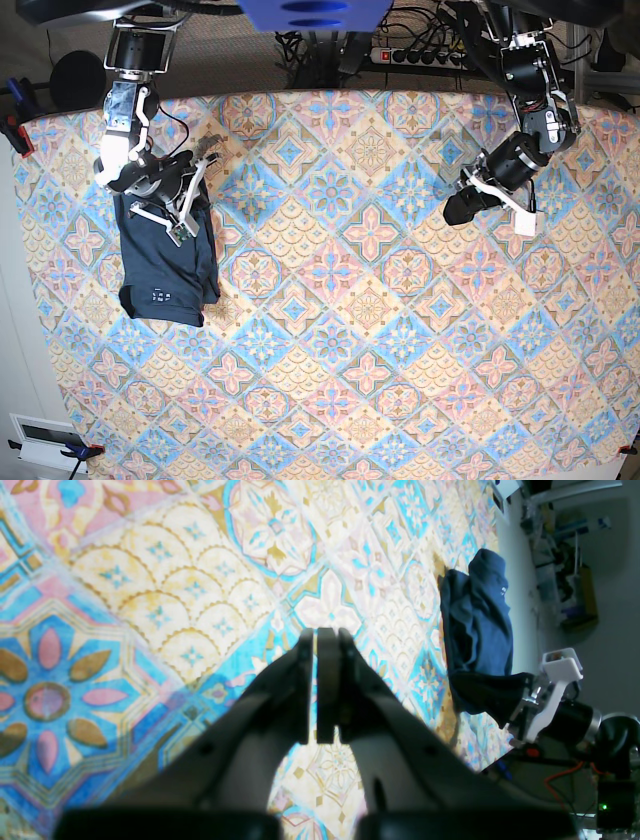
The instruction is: Layout the t-shirt on the table in an organized manner, then fold the t-shirt properly
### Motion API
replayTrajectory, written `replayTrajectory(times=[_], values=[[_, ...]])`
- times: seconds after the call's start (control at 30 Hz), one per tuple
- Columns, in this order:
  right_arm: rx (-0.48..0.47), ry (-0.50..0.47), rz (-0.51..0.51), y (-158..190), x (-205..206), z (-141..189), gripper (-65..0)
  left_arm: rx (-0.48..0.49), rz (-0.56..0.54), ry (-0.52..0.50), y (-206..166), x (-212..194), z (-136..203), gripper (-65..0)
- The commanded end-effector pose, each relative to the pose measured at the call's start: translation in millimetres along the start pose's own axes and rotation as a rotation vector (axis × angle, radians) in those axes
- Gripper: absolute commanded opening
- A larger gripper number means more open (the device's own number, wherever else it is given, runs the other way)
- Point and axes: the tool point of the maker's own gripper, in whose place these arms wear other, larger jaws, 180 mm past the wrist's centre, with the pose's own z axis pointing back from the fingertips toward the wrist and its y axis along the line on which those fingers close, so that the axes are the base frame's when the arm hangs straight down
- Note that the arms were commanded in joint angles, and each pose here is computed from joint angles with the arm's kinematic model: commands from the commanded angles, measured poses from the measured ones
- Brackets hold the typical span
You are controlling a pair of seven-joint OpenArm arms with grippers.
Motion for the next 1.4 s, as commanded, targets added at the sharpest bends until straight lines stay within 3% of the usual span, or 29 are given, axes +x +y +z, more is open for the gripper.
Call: replayTrajectory(times=[0.0,0.13,0.33,0.47,0.6,0.73,0.93,1.07,1.23,1.37], values=[[-0.033,0.025,0.015,-9.7,-2.4,4.1,-65.0,-0.027,-0.024,-0.038,-7.9,13.5,2.4,-65.0],[-0.054,-0.015,0.045,-8.4,10.3,14.8,-65.0,-0.024,-0.025,-0.040,-7.2,14.2,3.4,-65.0],[-0.020,-0.067,0.178,32.4,27.2,29.6,-65.0,-0.034,-0.050,-0.049,-15.1,17.4,6.3,-65.0],[-0.027,-0.073,0.187,38.3,21.8,39.6,-65.0,-0.038,-0.085,-0.052,-25.0,14.5,16.3,-65.0],[-0.100,-0.052,0.121,15.1,0.5,56.6,-65.0,-0.021,-0.084,-0.033,-23.0,2.4,25.7,-65.0],[-0.152,0.027,0.049,3.1,-45.2,74.8,-65.0,0.041,-0.099,-0.043,-14.5,-2.5,52.7,-65.0],[-0.145,0.182,-0.014,17.4,-119.0,97.2,-65.0,0.141,-0.122,-0.021,-4.3,-16.6,95.2,-65.0],[-0.217,0.266,-0.083,0.7,-160.2,124.7,-65.0,0.267,-0.096,0.005,23.4,-29.1,131.9,-65.0],[-0.289,0.299,-0.132,-18.4,-178.6,144.6,-65.0,0.366,-0.056,0.088,41.2,-59.5,167.1,-65.0],[-0.280,0.366,-0.159,-11.3,-205.4,155.1,-65.0,0.430,-0.040,0.175,50.1,-85.8,187.7,-65.0]])
